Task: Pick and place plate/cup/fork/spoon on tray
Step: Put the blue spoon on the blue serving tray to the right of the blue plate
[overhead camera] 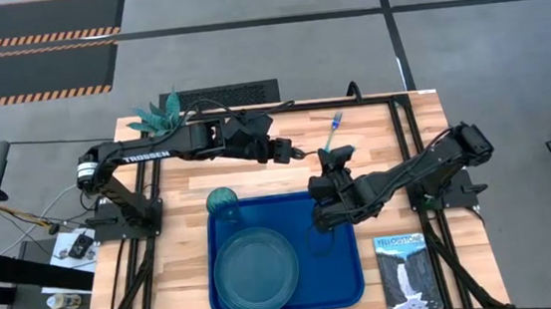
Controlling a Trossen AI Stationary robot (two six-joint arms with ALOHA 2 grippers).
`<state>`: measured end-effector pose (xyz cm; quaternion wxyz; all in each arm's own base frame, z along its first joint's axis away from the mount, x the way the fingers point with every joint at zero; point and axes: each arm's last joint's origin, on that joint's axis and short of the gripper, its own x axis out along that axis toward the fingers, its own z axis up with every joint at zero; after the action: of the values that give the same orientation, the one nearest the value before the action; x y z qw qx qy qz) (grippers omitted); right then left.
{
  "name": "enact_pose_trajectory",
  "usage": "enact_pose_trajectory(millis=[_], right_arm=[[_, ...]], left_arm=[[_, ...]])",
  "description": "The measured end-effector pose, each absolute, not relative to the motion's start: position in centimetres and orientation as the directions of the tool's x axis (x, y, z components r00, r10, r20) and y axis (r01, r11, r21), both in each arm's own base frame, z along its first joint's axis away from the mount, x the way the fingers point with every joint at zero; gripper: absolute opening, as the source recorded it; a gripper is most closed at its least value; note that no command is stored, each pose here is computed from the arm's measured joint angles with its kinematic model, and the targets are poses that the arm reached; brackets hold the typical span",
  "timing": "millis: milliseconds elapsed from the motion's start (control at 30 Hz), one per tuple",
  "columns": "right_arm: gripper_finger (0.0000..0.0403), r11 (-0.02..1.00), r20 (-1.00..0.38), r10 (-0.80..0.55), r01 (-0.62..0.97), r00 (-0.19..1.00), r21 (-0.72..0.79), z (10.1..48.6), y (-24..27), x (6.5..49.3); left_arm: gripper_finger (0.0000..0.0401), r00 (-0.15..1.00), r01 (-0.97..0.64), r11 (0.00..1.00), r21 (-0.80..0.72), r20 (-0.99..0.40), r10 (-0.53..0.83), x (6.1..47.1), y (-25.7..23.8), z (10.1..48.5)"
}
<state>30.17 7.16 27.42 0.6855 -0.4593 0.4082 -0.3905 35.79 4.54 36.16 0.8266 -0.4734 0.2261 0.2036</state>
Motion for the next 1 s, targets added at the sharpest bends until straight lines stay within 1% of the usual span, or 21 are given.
enact_pose_trajectory(millis=[167, 300, 500, 600, 700, 800, 933, 1000], right_arm=[[0.0003, 0.269, -0.198, -0.911, 0.159, 0.361, -0.950, 27.4, 7.1, 30.1], [0.0004, 0.267, -0.197, -0.912, 0.156, 0.360, -0.951, 27.4, 7.1, 30.1], [0.0008, 0.267, -0.196, -0.913, 0.162, 0.358, -0.950, 27.4, 7.1, 30.2], [0.0023, 0.282, -0.203, -0.914, 0.190, 0.352, -0.940, 27.4, 6.8, 30.3], [0.0062, 0.340, -0.246, -0.901, 0.229, 0.358, -0.912, 27.3, 6.7, 30.3], [0.0116, 0.410, -0.296, -0.882, 0.285, 0.368, -0.867, 27.5, 6.7, 30.2], [0.0194, 0.582, -0.448, -0.799, 0.324, 0.402, -0.746, 27.9, 6.8, 29.7], [0.0225, 0.650, -0.507, -0.752, 0.347, 0.421, -0.677, 28.4, 7.1, 29.1]], left_arm=[[0.0059, 0.814, -0.548, 0.483, -0.683, -0.568, 0.122, 35.8, 4.5, 36.2], [0.0026, 0.812, -0.551, 0.489, -0.676, -0.570, 0.127, 35.7, 4.6, 36.1], [0.0003, 0.809, -0.551, 0.522, -0.651, -0.570, 0.143, 35.7, 4.6, 36.1], [0.0002, 0.808, -0.553, 0.535, -0.639, -0.568, 0.155, 35.7, 4.7, 36.2], [0.0001, 0.806, -0.550, 0.554, -0.625, -0.571, 0.157, 35.7, 4.7, 36.1], [0.0000, 0.807, -0.539, 0.581, -0.611, -0.571, 0.149, 35.7, 4.7, 36.1], [0.0000, 0.800, -0.528, 0.637, -0.562, -0.581, 0.150, 35.6, 4.7, 36.0], [0.0000, 0.792, -0.524, 0.663, -0.534, -0.592, 0.150, 35.6, 4.7, 35.9]])
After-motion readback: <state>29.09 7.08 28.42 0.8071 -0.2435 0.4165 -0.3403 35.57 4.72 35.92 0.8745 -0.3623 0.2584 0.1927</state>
